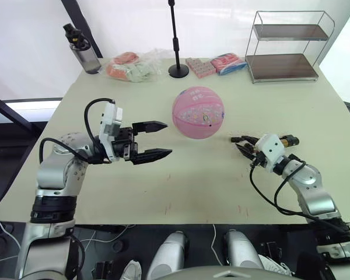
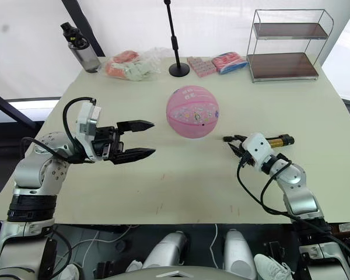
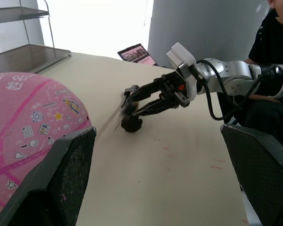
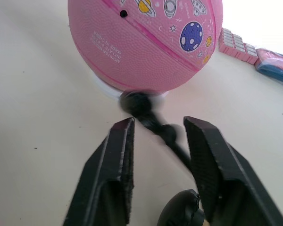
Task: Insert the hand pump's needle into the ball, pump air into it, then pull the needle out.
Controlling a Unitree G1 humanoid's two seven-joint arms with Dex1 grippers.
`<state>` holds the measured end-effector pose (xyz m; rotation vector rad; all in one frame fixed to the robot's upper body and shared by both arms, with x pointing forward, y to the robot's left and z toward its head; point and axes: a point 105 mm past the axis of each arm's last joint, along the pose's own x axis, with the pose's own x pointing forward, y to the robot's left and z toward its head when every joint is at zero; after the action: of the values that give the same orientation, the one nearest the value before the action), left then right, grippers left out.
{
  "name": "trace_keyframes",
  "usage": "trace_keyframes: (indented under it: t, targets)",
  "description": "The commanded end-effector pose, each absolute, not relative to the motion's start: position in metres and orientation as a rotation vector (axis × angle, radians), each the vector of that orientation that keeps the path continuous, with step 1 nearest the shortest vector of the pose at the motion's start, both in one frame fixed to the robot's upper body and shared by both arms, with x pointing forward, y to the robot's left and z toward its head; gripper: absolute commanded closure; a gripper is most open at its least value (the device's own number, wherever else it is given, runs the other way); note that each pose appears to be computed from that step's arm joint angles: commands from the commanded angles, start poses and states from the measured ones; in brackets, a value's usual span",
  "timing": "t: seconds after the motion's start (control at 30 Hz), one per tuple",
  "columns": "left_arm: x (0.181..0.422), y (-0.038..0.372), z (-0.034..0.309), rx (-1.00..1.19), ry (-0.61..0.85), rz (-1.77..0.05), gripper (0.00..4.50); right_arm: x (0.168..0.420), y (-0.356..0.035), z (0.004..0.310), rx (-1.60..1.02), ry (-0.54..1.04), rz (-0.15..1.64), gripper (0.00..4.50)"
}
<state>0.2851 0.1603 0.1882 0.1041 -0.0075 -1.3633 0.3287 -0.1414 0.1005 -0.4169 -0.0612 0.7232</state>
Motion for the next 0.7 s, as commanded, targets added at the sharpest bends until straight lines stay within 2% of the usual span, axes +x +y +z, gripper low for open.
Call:
trace_keyframes:
  t: [0.03, 0.07, 0.13, 0.3, 0.5, 0.7]
  targets:
    - [0.278, 0.164, 0.193, 0.150, -0.019, -1.388, 0.00, 0.323, -0.142, 0.118, -0.402, -0.114, 0.748, 1.30]
    - [0.277, 0.164, 0.192, 0.149, -0.016, -1.390, 0.00, 0.322, -0.143, 0.119, -0.402, -0.116, 0.751, 0.75]
    - [0.276, 0.165, 0.191, 0.151, -0.013, -1.389, 0.00, 0.319, -0.147, 0.122, -0.401, -0.118, 0.748, 0.04]
    - [0.276, 0.169, 0.188, 0.155, -0.015, -1.352, 0.00, 0.310, -0.166, 0.121, -0.369, -0.105, 0.688, 0.04]
    - [0.273, 0.181, 0.167, 0.113, 0.030, -1.237, 0.00, 0.288, -0.198, 0.116, -0.282, -0.090, 0.633, 0.04]
    - [0.271, 0.205, 0.136, 0.090, 0.058, -1.017, 0.00, 0.269, -0.231, 0.109, -0.214, -0.023, 0.601, 0.04]
